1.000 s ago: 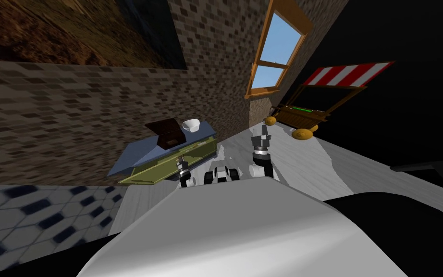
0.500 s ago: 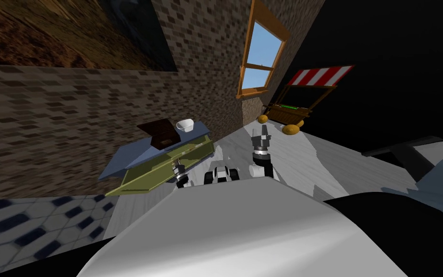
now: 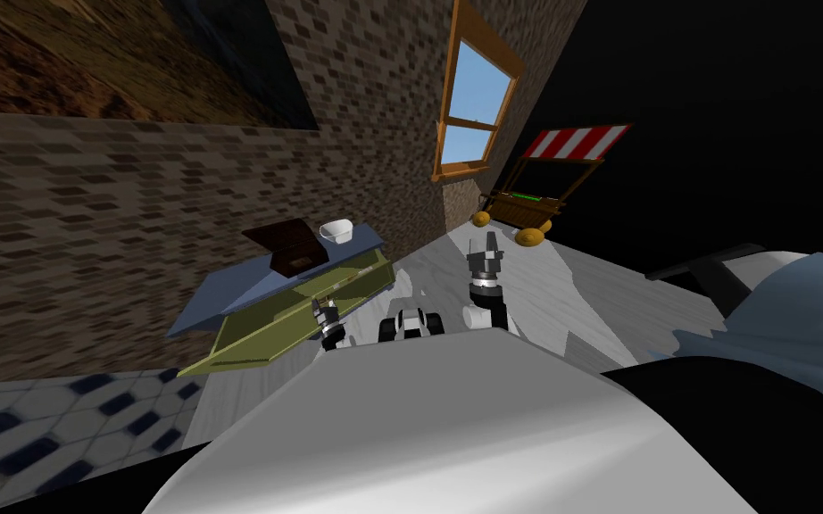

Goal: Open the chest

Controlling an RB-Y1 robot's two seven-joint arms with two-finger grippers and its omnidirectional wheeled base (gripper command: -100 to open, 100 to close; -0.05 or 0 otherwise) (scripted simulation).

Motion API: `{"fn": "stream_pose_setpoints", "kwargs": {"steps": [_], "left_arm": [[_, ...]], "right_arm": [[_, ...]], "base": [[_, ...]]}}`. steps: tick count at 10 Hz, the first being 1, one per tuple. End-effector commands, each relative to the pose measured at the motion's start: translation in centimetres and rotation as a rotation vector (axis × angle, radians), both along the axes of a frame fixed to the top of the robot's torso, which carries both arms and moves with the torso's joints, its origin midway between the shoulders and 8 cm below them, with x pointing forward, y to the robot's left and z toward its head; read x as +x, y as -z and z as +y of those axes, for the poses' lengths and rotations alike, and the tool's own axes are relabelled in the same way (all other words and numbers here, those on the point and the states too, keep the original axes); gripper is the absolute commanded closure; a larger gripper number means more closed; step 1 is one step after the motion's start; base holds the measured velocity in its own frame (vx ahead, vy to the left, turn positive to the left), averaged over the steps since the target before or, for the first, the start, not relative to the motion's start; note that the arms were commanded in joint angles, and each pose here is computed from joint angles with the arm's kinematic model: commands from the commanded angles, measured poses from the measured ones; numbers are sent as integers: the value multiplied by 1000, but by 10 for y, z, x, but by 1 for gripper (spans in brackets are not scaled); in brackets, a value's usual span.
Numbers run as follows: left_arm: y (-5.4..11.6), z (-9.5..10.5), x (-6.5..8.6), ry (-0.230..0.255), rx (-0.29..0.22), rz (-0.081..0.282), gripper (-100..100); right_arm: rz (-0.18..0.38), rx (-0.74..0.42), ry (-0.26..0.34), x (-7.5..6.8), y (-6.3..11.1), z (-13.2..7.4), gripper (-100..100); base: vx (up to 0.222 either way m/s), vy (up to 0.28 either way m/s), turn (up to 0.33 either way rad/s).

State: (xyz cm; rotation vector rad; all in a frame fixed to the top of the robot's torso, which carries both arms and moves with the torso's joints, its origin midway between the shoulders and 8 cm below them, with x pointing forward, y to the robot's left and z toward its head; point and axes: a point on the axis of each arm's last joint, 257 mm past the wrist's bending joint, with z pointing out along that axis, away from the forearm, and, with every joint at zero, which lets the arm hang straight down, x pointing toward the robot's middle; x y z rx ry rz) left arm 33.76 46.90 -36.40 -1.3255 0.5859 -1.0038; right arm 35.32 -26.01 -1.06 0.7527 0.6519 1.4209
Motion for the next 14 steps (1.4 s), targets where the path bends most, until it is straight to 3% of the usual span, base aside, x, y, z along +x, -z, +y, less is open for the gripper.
{"fn": "stream_pose_setpoints", "kwargs": {"steps": [1, 3, 4, 5, 6, 10, 11, 12, 14], "left_arm": [[-7, 2, 7, 3, 2, -5, -100], [-17, 13, 26, 11, 2, -4, -100], [-17, 13, 26, 11, 2, -4, -100], [-28, 24, 46, 18, 2, -5, -100], [-28, 24, 46, 18, 2, -5, -100], [-53, 44, 83, 32, 3, -5, -100], [-47, 38, 76, 28, 0, 1, -100], [-45, 39, 77, 28, -3, 7, 0], [-42, 39, 75, 27, -7, 13, 0]], "right_arm": [[0, 0, 0, 0, 0, 0, 0], [0, 0, 0, 0, 0, 0, 0], [0, 0, 0, 0, 0, 0, 0], [0, 0, 0, 0, 0, 0, 0], [0, 0, 0, 0, 0, 0, 0], [0, 0, 0, 0, 0, 0, 0], [0, 0, 0, 0, 0, 0, 0], [0, 0, 0, 0, 0, 0, 0], [0, 0, 0, 0, 0, 0, 0]], "base": [[-12, -8, -1], [-37, -26, 31], [-51, -35, 18], [-77, -63, 53], [-70, -67, 30], [-71, -61, 37], [-26, -21, 9], [0, 0, 0], [0, 0, 0]]}}
